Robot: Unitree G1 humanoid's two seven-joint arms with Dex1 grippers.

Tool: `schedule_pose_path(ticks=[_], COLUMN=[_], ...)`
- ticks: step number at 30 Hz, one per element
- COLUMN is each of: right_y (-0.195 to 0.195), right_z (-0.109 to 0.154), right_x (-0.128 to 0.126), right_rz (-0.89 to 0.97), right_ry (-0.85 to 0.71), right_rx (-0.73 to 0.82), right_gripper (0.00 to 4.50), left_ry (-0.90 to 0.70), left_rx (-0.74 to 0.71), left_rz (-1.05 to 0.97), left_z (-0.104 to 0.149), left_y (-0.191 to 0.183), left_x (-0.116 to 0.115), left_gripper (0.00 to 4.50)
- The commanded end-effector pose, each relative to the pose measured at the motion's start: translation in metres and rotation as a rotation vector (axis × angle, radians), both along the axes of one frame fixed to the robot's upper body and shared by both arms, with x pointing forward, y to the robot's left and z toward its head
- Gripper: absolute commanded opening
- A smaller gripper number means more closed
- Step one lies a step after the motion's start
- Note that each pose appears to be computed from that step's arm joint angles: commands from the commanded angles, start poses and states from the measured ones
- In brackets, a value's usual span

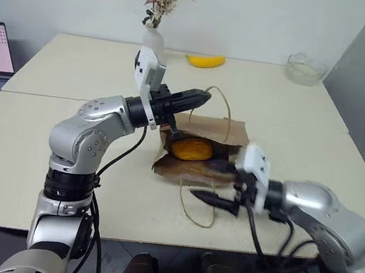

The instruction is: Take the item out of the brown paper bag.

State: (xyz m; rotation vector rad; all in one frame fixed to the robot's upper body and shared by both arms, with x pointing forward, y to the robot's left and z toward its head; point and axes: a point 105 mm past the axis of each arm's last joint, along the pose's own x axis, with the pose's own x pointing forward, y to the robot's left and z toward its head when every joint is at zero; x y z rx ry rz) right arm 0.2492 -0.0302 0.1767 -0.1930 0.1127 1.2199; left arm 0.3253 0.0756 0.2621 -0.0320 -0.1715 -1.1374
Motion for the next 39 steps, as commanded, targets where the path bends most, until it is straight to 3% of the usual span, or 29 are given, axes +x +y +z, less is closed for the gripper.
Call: schedule_pose_path(ticks=[1, 5, 9, 10, 21, 29, 32, 35, 39], right_y=[0.017, 0.028, 0.026, 0.026, 0.025, 0.02, 0.021, 0.022, 0.019], right_z=[-0.005, -0.01, -0.013, -0.012, -0.037, -0.048, -0.046, -0.043, -0.037], right_x=[0.02, 0.036, 0.06, 0.061, 0.076, 0.095, 0.095, 0.094, 0.091], right_rz=[-0.081, -0.141, -0.277, -0.288, -0.229, -0.19, -0.182, -0.171, -0.144], right_ry=[0.01, -0.019, -0.169, -0.19, -0.482, -0.57, -0.574, -0.571, -0.565], right_rx=[-0.005, -0.041, -0.117, -0.125, -0.464, -0.642, -0.639, -0.626, -0.61], right_gripper=[3.51, 3.51, 4.44, 4.48, 4.48, 4.48, 3.91, 2.91, 2.84], left_ry=[-0.073, -0.077, -0.082, -0.082, -0.074, -0.076, -0.075, -0.074, -0.073], left_rx=[0.003, 0.012, 0.007, 0.007, -0.019, -0.02, -0.018, -0.014, -0.003], left_rz=[-0.027, -0.032, -0.025, -0.024, -0.017, -0.016, -0.011, -0.003, 0.024], left_z=[0.013, 0.011, 0.013, 0.013, 0.016, 0.016, 0.014, 0.013, 0.01], left_y=[-0.001, -0.001, 0.0, 0.0, 0.0, -0.001, 0.0, 0.001, 0.004], left_x=[-0.007, -0.008, -0.008, -0.008, -0.007, -0.006, -0.005, -0.004, 0.001], left_gripper=[0.0, 0.0, 0.0, 0.0, 0.0, 0.0, 0.0, 0.0, 0.0])
